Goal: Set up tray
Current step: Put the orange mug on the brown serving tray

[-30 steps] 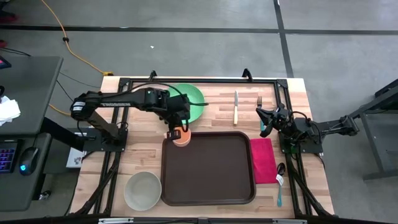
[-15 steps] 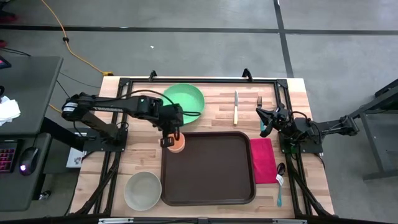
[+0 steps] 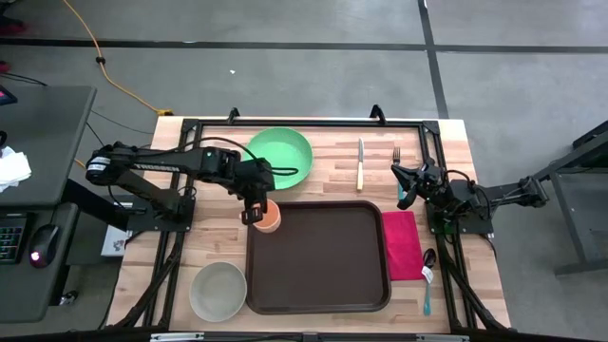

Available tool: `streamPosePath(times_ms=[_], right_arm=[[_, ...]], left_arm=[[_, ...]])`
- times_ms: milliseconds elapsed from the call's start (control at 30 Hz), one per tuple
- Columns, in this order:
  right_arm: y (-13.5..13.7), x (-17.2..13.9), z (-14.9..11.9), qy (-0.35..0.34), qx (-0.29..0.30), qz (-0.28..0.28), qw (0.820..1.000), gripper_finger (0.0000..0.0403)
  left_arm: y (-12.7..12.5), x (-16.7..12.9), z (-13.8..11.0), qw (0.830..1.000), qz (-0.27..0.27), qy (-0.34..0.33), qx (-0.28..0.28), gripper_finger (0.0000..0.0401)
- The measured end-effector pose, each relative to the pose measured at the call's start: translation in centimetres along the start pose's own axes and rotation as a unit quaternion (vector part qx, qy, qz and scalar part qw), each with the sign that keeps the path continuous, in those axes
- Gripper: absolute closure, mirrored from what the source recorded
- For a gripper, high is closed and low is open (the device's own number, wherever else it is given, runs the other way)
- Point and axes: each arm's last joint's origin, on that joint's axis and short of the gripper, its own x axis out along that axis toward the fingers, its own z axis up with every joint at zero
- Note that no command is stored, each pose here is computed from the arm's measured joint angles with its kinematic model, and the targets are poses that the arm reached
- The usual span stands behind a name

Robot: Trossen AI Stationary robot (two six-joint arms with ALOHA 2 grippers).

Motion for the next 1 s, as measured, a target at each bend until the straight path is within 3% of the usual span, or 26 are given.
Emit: streamPosePath(times_ms=[167,533,1000], right_arm=[[0.0,0.0,0.0,0.000,0.000,0.000,1.000,0.0402],[0.1,0.0,0.0,0.004,0.000,0.022,1.000,0.0402],[0.2,0.0,0.0,0.005,0.000,0.027,1.000,0.0402]], left_arm=[[0.0,0.2,0.1,1.000,0.000,-0.011,0.010,0.0389],[0.4,4.2,-1.8,1.000,-0.013,-0.005,-0.004,0.0389],[0.6,5.6,-2.8,1.000,-0.013,0.004,-0.014,0.0389]])
